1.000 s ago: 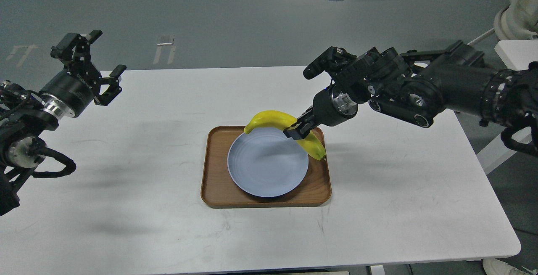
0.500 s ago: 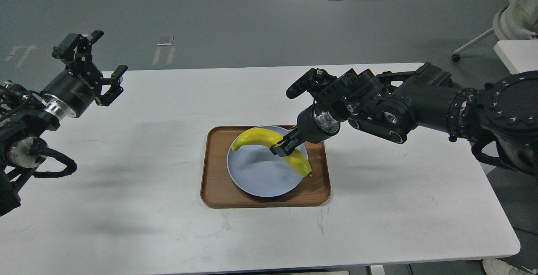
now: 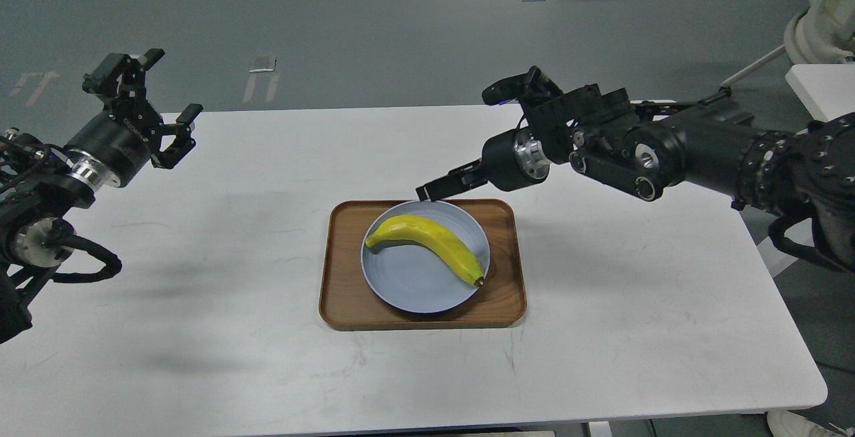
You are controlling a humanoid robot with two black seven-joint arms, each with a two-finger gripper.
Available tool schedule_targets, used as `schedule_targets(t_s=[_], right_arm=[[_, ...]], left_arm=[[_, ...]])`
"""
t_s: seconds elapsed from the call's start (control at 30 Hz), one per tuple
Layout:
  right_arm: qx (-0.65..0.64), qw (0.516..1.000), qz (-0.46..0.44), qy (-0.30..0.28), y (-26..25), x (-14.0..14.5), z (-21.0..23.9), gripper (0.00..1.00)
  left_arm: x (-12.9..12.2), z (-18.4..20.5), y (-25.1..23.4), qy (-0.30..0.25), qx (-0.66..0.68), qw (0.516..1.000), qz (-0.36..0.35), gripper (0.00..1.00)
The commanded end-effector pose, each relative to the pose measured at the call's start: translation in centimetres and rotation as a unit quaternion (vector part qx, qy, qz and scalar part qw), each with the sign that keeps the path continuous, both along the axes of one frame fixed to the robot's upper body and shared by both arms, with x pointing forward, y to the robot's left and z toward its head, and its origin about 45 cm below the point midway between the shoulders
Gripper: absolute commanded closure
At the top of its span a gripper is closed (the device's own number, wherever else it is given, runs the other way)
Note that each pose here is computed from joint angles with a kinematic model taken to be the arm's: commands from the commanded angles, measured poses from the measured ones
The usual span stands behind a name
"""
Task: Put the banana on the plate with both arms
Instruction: 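Open the right gripper and retract it away from the plate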
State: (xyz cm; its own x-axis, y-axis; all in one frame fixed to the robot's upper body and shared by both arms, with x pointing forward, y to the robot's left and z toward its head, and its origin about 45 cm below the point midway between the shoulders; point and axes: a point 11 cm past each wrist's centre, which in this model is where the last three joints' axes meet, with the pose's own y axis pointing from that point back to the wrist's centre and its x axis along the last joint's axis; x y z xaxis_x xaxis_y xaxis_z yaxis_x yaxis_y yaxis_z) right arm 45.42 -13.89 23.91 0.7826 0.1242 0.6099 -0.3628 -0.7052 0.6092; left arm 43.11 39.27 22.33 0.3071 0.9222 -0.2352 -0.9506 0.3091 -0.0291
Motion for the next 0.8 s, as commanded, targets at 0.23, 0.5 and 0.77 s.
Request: schedule_targets(t_s=[0.23,0.5,0.77], right_arm=[[0.347,0.890,-0.279,0.095,-10.6,1.5,0.7,0.00],[0.490,0.770,-0.383,0.143,-14.4,-0.6,-3.8,0.00],[0.508,0.733,-0.423,0.158,-15.2,-1.9,-7.1,0.00]], left_arm=[[0.1,-0.8,-1.3,0.005,-0.010,1.000,-0.008,0.02],[0.2,-2.0,-2.9,0.013,-0.026,0.999,-0.013,0.02],[0.4,-3.8,-4.7,0.026,-0.038,0.999,-0.014,0.02]])
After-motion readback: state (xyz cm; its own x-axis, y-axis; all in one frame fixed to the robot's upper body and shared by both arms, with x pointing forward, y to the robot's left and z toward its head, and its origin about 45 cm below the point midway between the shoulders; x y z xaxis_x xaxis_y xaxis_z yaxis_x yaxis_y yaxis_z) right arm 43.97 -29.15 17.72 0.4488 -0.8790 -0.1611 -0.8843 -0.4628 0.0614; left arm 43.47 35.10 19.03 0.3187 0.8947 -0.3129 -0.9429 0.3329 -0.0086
